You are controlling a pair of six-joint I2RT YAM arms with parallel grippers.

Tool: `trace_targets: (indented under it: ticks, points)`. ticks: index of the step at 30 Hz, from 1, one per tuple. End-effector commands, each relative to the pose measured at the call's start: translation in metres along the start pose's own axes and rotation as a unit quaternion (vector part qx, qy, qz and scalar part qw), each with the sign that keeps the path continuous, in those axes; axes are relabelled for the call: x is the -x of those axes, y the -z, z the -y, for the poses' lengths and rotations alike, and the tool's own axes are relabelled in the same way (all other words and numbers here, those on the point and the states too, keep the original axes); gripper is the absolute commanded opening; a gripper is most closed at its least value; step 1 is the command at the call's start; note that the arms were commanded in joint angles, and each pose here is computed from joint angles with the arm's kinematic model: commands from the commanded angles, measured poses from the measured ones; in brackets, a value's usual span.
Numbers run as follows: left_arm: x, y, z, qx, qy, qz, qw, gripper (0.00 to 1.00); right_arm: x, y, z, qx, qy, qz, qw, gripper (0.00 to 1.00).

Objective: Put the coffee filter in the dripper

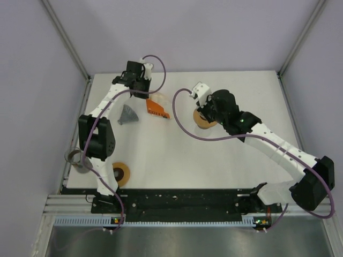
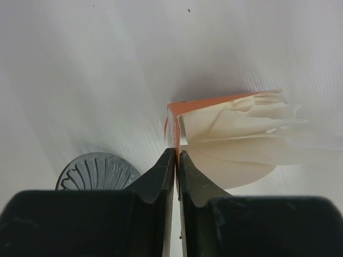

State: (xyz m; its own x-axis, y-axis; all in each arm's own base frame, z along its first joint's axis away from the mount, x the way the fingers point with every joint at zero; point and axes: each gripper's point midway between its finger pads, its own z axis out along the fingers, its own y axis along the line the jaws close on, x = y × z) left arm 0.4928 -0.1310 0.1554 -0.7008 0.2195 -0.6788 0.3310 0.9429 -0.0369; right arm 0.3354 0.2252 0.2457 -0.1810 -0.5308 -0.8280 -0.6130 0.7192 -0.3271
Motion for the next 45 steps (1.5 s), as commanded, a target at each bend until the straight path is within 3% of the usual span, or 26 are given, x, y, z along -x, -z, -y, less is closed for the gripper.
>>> trace_targets:
  ticks: [1,3,6,14,20,25,27,31,36,45]
  points:
    - [0.022,0.014,0.009,-0.022,-0.003,0.034,0.999,0.17,0.010,-0.001,0.005,-0.005,0.000,0.021,1.000,0.00]
    - [0.024,0.020,0.012,-0.030,-0.002,0.035,0.999,0.23,0.009,-0.002,0.006,-0.007,-0.001,0.017,1.000,0.18]
    - [0.028,0.026,0.017,-0.041,0.003,0.038,0.998,0.27,0.015,0.001,0.002,0.007,-0.009,0.024,1.000,0.31]
    - [0.034,0.035,0.019,-0.046,0.001,0.046,0.998,0.34,0.039,0.011,0.000,0.023,-0.031,0.051,0.998,0.40]
    - [0.039,0.042,0.016,-0.037,-0.003,0.054,0.998,0.45,0.050,0.018,0.006,0.022,-0.047,0.054,0.997,0.60]
    - [0.043,0.047,0.015,-0.032,-0.005,0.061,0.998,0.50,0.065,0.023,0.018,0.025,-0.073,0.069,0.995,0.65]
    - [0.044,0.049,0.015,-0.030,-0.006,0.063,0.998,0.50,0.071,0.024,0.023,0.021,-0.081,0.071,0.994,0.61]
    - [0.054,0.065,0.017,-0.032,-0.002,0.080,0.996,0.51,0.082,0.029,0.030,0.013,-0.101,0.071,0.992,0.29]
    - [0.072,0.100,0.029,-0.052,0.007,0.111,0.992,0.51,0.059,0.019,0.033,-0.012,-0.126,0.018,0.992,0.00]
    - [0.079,0.143,0.071,-0.119,0.055,0.129,0.983,0.55,0.022,-0.002,0.032,-0.041,-0.148,-0.056,0.987,0.00]
